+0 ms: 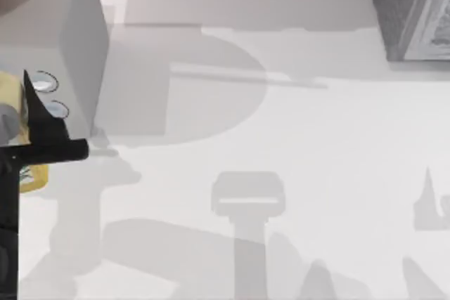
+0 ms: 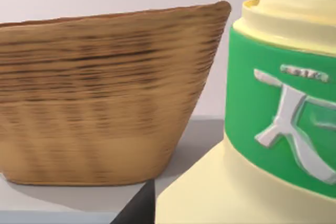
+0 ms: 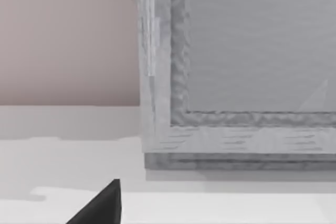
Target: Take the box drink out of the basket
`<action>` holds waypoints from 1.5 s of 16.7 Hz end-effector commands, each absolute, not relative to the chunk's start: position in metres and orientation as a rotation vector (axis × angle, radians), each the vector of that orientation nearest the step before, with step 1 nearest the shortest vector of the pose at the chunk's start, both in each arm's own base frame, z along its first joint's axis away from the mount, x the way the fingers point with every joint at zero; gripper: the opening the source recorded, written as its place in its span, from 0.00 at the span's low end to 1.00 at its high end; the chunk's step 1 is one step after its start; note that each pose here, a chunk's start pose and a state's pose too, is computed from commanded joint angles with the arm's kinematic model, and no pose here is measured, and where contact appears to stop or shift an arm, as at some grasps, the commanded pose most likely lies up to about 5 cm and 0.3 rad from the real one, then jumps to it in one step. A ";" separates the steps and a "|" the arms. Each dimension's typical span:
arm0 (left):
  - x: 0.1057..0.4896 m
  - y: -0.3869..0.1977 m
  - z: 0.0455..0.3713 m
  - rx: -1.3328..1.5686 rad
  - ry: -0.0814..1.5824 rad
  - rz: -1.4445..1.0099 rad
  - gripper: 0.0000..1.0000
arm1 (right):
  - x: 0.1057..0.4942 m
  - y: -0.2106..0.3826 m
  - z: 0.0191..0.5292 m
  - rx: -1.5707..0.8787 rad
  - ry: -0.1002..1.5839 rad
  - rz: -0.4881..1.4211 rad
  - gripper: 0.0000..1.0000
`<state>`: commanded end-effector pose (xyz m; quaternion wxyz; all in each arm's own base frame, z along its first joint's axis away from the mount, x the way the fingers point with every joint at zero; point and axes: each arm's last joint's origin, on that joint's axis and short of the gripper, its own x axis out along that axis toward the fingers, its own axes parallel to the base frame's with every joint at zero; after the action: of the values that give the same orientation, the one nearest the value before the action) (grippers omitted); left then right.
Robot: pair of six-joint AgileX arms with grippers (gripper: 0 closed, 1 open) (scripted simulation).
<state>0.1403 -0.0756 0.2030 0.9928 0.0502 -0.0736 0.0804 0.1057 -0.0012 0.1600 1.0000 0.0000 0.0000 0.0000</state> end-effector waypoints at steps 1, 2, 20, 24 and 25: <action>0.141 -0.087 0.204 0.096 -0.151 0.179 0.00 | 0.106 -0.001 0.160 0.000 0.000 0.000 1.00; 0.141 -0.098 0.205 0.090 -0.150 0.196 0.00 | 0.106 -0.001 0.160 0.000 0.000 0.000 1.00; 0.111 -0.174 0.177 0.024 -0.040 0.294 0.00 | 0.106 -0.001 0.160 0.000 0.000 0.000 1.00; 0.129 -0.171 0.155 0.043 -0.046 0.289 0.00 | 0.106 -0.001 0.160 0.000 0.000 0.000 1.00; 0.135 -0.169 0.150 0.032 -0.047 0.289 0.00 | 0.106 -0.001 0.160 0.000 0.000 0.000 1.00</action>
<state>0.1346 -0.1691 0.1500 0.9892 0.0160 -0.0234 0.1439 0.1057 -0.0012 0.1600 1.0000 0.0000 0.0000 0.0000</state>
